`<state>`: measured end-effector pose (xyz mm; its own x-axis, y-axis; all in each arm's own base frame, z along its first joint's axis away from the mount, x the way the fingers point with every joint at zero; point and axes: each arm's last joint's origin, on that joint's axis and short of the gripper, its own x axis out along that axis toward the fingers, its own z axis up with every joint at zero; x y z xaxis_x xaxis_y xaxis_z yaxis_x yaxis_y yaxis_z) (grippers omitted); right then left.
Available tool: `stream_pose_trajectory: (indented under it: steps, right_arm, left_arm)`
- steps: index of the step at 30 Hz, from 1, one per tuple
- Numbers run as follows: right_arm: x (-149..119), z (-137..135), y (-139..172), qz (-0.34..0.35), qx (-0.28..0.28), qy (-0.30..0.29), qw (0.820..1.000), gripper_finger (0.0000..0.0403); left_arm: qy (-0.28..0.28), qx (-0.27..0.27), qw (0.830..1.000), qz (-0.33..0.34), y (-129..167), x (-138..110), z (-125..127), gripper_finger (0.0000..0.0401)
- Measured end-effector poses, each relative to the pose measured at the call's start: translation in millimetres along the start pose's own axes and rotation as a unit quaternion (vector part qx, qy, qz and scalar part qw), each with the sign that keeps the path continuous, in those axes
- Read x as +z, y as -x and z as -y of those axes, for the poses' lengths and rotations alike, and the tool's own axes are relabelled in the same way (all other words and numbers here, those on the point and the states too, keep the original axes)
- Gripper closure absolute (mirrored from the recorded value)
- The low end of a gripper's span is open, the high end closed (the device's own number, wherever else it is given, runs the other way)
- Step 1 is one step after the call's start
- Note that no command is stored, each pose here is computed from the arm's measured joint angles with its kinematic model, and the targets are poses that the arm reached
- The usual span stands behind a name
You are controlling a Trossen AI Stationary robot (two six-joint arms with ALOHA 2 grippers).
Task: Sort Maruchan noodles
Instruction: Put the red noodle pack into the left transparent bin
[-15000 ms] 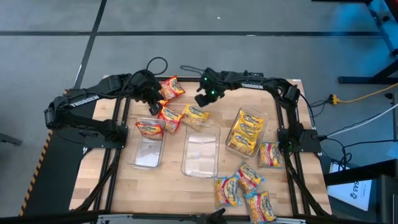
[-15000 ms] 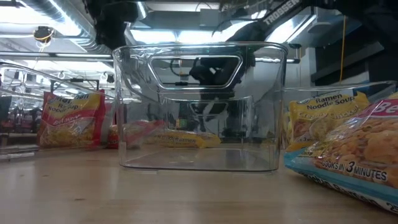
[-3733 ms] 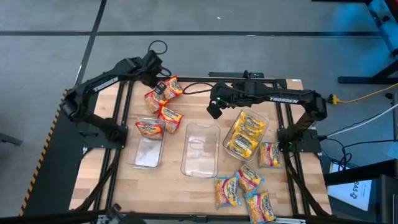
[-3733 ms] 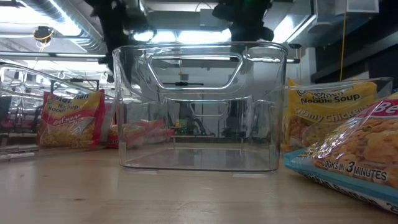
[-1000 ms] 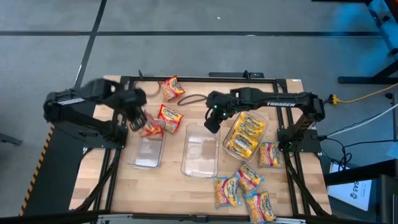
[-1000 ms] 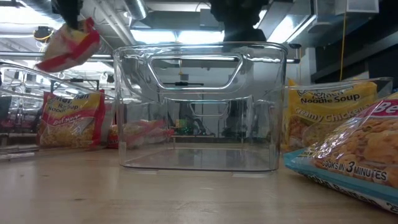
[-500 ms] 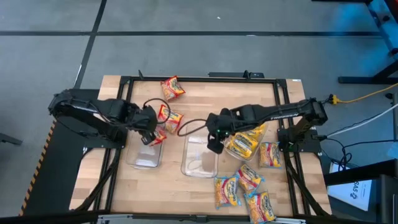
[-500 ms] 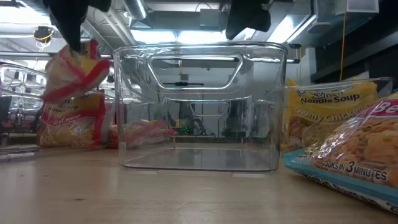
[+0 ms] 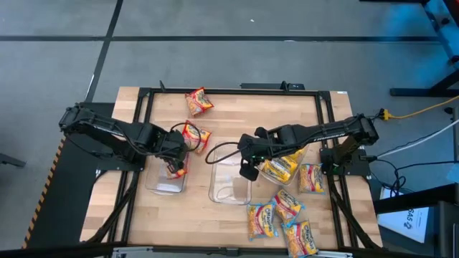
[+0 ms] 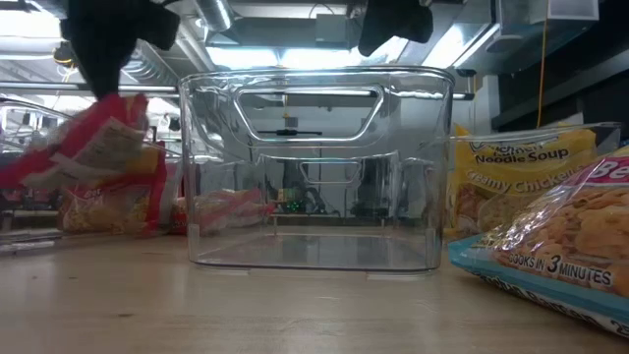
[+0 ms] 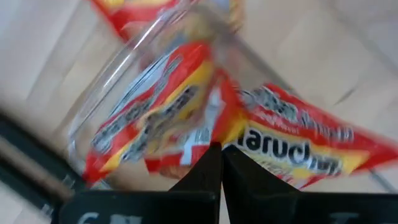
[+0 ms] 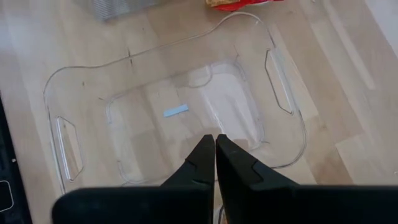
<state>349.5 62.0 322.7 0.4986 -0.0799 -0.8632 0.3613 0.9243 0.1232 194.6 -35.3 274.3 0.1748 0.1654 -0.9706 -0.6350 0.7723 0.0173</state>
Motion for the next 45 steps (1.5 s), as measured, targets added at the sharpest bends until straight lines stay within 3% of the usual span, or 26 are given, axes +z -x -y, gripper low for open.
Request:
stream_pose_trajectory:
  steps: [17,29,33,38,43,45]
  right_arm:
    - [0,1,0,0.003,-0.010,0.001,1.000,0.0388]
    - [0,-1,-8,-0.001,-0.016,-0.007,1.000,0.0388]
    - [-1,-3,-18,-0.018,-0.018,-0.007,1.000,0.0388]
    - [-2,-6,-30,-0.042,-0.007,-0.005,0.999,0.0388]
    - [-3,-7,-34,-0.047,-0.005,-0.004,0.999,0.0388]
    - [-3,-7,-35,-0.051,-0.001,-0.005,0.999,0.0388]
  left_arm:
    - [0.101,0.041,0.994,-0.019,0,-10,-3,0.0397]
    - [0.143,0.118,0.983,0.009,2,-14,-14,0.0368]
    - [0.118,0.113,0.986,-0.021,5,-16,-16,0.0367]
    - [0.050,0.022,0.994,-0.095,10,-18,-8,0.0366]
    - [-0.028,-0.058,0.996,-0.067,8,-19,10,0.0367]
    - [-0.075,-0.065,0.995,-0.034,7,-20,15,0.0368]
